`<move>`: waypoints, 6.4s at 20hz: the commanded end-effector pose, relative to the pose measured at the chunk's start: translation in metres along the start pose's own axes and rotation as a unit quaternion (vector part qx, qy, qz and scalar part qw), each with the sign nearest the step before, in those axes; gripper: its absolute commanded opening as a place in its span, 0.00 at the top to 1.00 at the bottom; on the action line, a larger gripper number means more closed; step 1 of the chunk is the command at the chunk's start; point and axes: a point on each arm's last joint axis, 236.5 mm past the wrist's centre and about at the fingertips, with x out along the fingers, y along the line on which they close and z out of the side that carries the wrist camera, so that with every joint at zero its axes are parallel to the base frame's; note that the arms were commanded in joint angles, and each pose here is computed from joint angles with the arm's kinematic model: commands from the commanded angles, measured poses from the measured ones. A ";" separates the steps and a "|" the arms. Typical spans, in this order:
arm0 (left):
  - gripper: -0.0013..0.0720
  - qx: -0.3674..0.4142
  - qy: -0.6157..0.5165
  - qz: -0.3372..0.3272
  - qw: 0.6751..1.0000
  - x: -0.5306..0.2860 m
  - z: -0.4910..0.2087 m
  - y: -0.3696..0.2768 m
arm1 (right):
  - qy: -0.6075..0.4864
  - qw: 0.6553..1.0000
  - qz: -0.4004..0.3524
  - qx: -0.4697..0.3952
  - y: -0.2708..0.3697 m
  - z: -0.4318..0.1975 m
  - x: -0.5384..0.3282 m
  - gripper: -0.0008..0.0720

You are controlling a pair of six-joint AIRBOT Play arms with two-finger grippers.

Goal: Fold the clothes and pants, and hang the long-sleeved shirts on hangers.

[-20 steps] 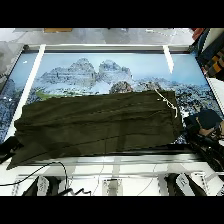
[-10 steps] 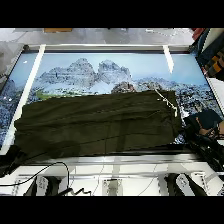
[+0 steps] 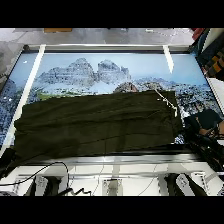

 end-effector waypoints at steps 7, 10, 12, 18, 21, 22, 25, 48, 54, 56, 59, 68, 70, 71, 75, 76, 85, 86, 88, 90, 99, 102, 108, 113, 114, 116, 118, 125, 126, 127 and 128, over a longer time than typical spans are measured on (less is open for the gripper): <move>0.45 -0.004 -0.002 0.005 1.000 0.029 0.019 0.007 | 0.004 1.000 -0.001 -0.024 0.000 -0.001 -0.001 0.95; 0.77 0.034 -0.033 -0.056 0.997 0.016 0.039 -0.024 | 0.013 0.998 -0.001 -0.065 0.008 0.001 -0.010 0.95; 0.88 0.043 -0.070 -0.113 0.990 -0.008 0.064 -0.053 | 0.007 0.994 -0.008 -0.105 0.018 0.009 -0.027 0.95; 0.96 0.163 -0.114 -0.154 0.968 -0.068 0.094 -0.086 | -0.040 0.977 -0.066 -0.199 0.040 0.009 -0.106 0.95; 0.96 0.190 -0.126 -0.157 0.961 -0.085 0.101 -0.092 | -0.106 0.962 -0.097 -0.233 0.048 0.013 -0.145 0.95; 0.96 0.189 -0.133 -0.165 0.959 -0.091 0.103 -0.096 | -0.128 0.958 -0.099 -0.237 0.053 0.014 -0.156 0.95; 0.96 0.192 -0.165 -0.206 0.945 -0.112 0.111 -0.118 | -0.165 0.950 -0.094 -0.249 0.069 0.019 -0.177 0.95; 0.96 0.127 -0.273 -0.316 0.900 -0.051 0.163 -0.343 | -0.238 0.967 0.095 0.006 0.171 0.186 0.019 0.95; 0.13 0.135 -0.257 -0.312 0.904 -0.037 0.158 -0.348 | -0.206 0.975 0.086 -0.003 0.174 0.186 0.051 0.18; 0.01 0.146 -0.246 -0.317 0.904 -0.043 0.153 -0.345 | -0.180 0.980 0.082 -0.032 0.178 0.175 0.053 0.05; 0.02 0.213 -0.217 -0.293 0.906 -0.052 0.136 -0.322 | -0.105 0.985 0.053 -0.125 0.179 0.146 0.056 0.05; 0.03 0.150 0.036 -0.127 0.980 0.013 0.060 -0.123 | 0.074 0.975 0.033 -0.206 0.172 0.067 0.050 0.05; 0.03 0.129 0.013 -0.157 0.979 0.031 0.059 -0.128 | 0.113 0.960 0.041 -0.251 0.179 0.042 0.050 0.05; 0.03 0.118 -0.004 -0.167 0.979 0.038 0.061 -0.131 | 0.125 0.953 0.047 -0.272 0.187 0.030 0.050 0.05; 0.03 0.059 -0.081 -0.242 0.965 0.040 0.096 -0.167 | 0.118 0.928 0.082 -0.343 0.246 -0.005 0.055 0.05; 0.03 0.051 -0.102 -0.266 0.957 0.037 0.105 -0.181 | 0.104 0.923 0.094 -0.359 0.264 -0.012 0.057 0.05; 0.49 0.149 -0.201 -0.256 0.934 0.042 0.139 -0.261 | 0.082 0.887 0.167 -0.422 0.353 -0.131 0.082 0.18; 0.89 0.156 -0.214 -0.260 0.928 0.032 0.146 -0.270 | 0.090 0.888 0.167 -0.419 0.354 -0.140 0.088 0.23; 0.96 0.181 -0.232 -0.280 0.914 0.008 0.155 -0.294 | 0.100 0.889 0.169 -0.414 0.360 -0.155 0.098 0.39; 0.96 0.257 -0.229 -0.300 0.890 -0.020 0.145 -0.322 | 0.107 0.885 0.176 -0.417 0.373 -0.168 0.105 0.61; 0.96 0.460 -0.209 -0.425 0.751 -0.194 0.006 -0.383 | 0.117 0.869 0.246 -0.413 0.461 -0.235 0.120 0.95; 0.96 0.462 -0.265 -0.465 0.707 -0.263 -0.020 -0.384 | 0.170 0.867 0.247 -0.398 0.460 -0.293 0.138 0.95; 0.96 0.469 -0.269 -0.488 0.685 -0.288 -0.049 -0.389 | 0.238 0.852 0.293 -0.362 0.468 -0.430 0.142 0.95; 0.96 0.484 -0.240 -0.506 0.672 -0.288 -0.079 -0.399 | 0.272 0.842 0.275 -0.376 0.450 -0.458 0.140 0.95; 0.96 0.486 -0.238 -0.509 0.669 -0.289 -0.084 -0.401 | 0.277 0.839 0.262 -0.388 0.445 -0.448 0.142 0.95; 0.96 0.495 -0.222 -0.518 0.661 -0.286 -0.100 -0.408 | 0.272 0.837 0.229 -0.417 0.437 -0.408 0.147 0.95; 0.96 0.511 -0.184 -0.528 0.652 -0.273 -0.127 -0.421 | 0.257 0.842 0.191 -0.435 0.431 -0.345 0.150 0.95; 0.96 0.526 -0.004 -0.567 0.634 -0.187 -0.316 -0.490 | 0.138 0.906 0.090 -0.390 0.402 -0.072 0.104 0.95; 0.96 0.539 0.017 -0.557 0.632 -0.170 -0.345 -0.488 | 0.118 0.915 0.079 -0.378 0.394 -0.038 0.091 0.95; 0.96 0.550 0.036 -0.548 0.629 -0.155 -0.365 -0.485 | 0.099 0.922 0.068 -0.368 0.385 -0.009 0.080 0.95; 0.94 0.559 0.050 -0.541 0.627 -0.144 -0.378 -0.481 | 0.077 0.929 0.059 -0.357 0.377 0.020 0.067 0.95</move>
